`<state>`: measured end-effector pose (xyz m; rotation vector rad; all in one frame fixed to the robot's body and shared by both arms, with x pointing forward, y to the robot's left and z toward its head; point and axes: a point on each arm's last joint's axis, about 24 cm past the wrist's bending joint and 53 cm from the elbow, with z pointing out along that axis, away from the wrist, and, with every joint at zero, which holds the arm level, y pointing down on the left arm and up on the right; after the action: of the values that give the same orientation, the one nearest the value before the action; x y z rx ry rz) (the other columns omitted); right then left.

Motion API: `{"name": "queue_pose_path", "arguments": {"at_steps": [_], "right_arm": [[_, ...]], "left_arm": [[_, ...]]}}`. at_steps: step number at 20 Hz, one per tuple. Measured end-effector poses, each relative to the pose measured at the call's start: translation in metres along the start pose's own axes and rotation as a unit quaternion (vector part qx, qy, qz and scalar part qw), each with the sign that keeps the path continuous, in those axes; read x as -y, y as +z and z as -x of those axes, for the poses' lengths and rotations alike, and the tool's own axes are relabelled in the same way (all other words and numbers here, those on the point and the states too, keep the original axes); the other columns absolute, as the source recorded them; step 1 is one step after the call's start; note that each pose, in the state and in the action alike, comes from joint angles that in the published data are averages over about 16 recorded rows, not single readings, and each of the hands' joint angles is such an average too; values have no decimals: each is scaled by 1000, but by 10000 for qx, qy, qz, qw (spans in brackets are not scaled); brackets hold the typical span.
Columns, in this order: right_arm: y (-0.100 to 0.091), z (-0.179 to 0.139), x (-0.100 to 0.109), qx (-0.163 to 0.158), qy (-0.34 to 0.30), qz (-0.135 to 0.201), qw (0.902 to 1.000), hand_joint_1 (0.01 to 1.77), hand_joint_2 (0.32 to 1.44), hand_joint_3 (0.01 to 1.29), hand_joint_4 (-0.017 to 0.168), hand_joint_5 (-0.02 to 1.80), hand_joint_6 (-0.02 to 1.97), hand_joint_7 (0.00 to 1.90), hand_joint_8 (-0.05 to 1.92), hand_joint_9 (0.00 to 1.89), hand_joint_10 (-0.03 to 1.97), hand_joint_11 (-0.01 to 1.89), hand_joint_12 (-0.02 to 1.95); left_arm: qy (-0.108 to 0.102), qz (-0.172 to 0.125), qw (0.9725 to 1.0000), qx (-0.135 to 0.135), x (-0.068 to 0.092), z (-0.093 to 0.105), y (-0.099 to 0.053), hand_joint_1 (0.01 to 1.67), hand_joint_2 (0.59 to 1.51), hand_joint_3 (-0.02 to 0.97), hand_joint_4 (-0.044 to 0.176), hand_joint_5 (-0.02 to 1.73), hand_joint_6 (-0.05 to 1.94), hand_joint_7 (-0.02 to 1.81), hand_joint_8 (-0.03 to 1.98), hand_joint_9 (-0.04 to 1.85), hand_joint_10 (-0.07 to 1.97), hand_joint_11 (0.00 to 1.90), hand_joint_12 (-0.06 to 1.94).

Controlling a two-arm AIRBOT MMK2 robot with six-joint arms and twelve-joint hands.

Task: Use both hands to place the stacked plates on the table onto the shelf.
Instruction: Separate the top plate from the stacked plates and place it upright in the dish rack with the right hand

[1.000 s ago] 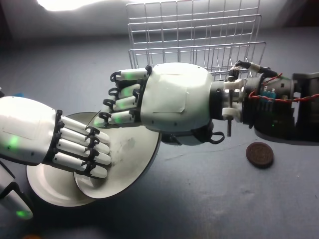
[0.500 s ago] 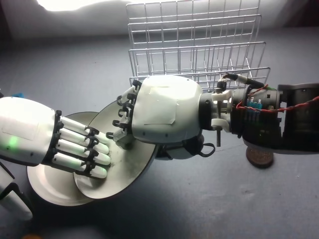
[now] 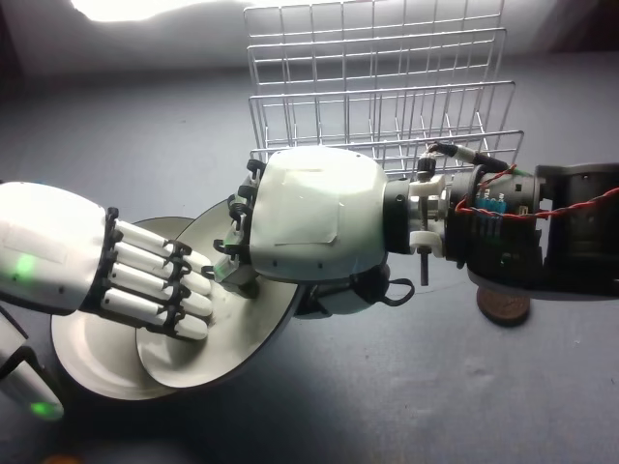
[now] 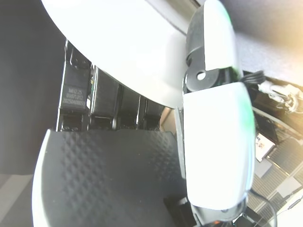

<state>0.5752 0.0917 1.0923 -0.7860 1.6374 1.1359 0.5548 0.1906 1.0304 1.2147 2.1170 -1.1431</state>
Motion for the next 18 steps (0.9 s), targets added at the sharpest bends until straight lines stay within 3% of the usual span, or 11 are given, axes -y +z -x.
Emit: {"name": "queue_pose_path", "arguments": {"at_steps": [8, 18], "right_arm": [[-3, 7, 0, 87, 275, 9, 9996, 1171, 965, 11, 14, 893, 832, 993, 685, 1231, -5, 868, 1043], [-12, 34, -18, 270, 479, 174, 9983, 1177, 973, 12, 12, 938, 916, 1019, 799, 1241, -6, 844, 1055]], "left_arm": [[-65, 334, 9987, 373, -14, 29, -29, 15, 1155, 5, -2, 21, 16, 18, -5, 19, 11, 14, -12], [-265, 931, 9932, 651, -36, 51, -77, 15, 1152, 5, -1, 21, 16, 14, -6, 15, 10, 14, -13]]}}
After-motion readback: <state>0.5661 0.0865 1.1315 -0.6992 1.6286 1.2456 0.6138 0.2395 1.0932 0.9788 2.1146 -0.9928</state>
